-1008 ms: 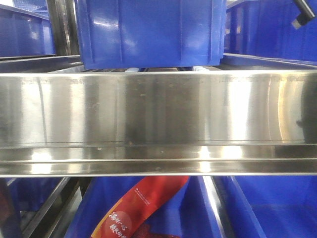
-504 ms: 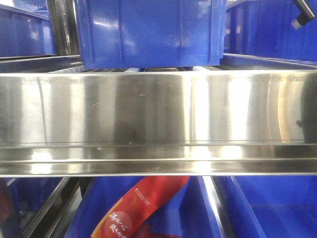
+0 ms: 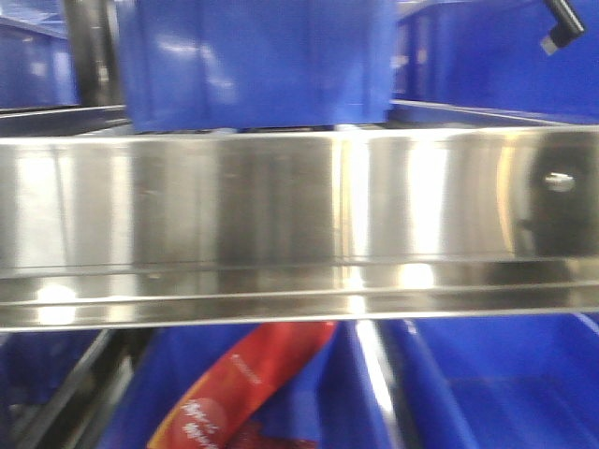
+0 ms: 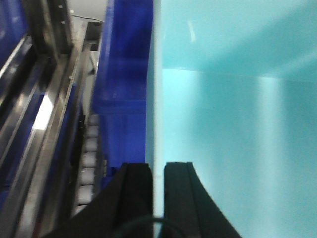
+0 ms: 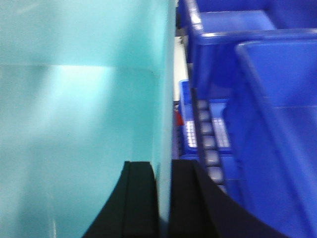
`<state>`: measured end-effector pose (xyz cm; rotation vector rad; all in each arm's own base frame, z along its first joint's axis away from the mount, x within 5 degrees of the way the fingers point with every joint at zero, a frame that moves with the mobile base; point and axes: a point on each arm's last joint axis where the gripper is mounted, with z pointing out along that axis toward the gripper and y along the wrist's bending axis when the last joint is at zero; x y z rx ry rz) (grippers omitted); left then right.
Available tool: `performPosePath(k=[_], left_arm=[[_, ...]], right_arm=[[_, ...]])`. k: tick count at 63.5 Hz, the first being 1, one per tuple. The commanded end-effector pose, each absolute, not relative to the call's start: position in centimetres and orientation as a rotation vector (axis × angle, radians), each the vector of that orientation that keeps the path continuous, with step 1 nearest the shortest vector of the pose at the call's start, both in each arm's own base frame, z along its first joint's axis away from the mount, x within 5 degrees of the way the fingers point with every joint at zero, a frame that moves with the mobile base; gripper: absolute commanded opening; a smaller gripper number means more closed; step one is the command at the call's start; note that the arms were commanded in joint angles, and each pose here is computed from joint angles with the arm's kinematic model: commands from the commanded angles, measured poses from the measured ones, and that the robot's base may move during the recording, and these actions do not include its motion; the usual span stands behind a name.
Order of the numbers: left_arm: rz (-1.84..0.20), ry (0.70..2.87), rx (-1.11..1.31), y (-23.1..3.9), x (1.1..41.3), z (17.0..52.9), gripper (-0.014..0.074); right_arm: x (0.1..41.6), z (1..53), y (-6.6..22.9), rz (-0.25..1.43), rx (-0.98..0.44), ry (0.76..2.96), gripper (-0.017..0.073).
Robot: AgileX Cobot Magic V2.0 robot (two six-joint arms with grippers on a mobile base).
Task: Fetch blue bin and place on conveyor start
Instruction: 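Lift the light-teal bin with both grippers and pull it off the shelf, then hold the bin in both grippers while the base turns away from the rack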
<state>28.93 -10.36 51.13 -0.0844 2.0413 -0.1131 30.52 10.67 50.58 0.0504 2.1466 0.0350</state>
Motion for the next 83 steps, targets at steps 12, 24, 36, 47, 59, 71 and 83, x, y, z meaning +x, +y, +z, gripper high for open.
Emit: performPosePath(k=[12,24,36,47,59,71,83], left_arm=[[-0.141,1.977,-0.074,-10.42,28.53,52.13,-0.0111],[-0.141,1.977,-0.074,-10.42,28.53,52.13,-0.0111],[-0.141,1.977,-0.074,-10.42,28.53,52.13,-0.0111],[-0.141,1.977,-0.074,-10.42,28.53,52.13,-0.0111],[-0.141,1.977,-0.074,-10.42,28.53,52.13,-0.0111],[-0.141,1.977,-0.074,-10.42,28.53,52.13,-0.0111],[-0.141,1.977,-0.074,-10.42,28.53,52.13,-0.0111]], right_arm=[[30.20,51.74,10.09,-0.005,0.044,2.072,-0.0165],[30.21,51.76,10.10,-0.004,0.043,2.069,-0.0165],[30.38,52.07,10.25,0.014,0.032,2.031,-0.0165],[30.43,52.18,10.30,0.020,0.028,2.017,-0.0165],[30.42,52.15,10.29,0.018,0.029,2.021,-0.0165],[30.42,52.15,10.29,0.018,0.029,2.021,-0.0165],[30.40,52.10,10.26,0.016,0.030,2.026,-0.0165]])
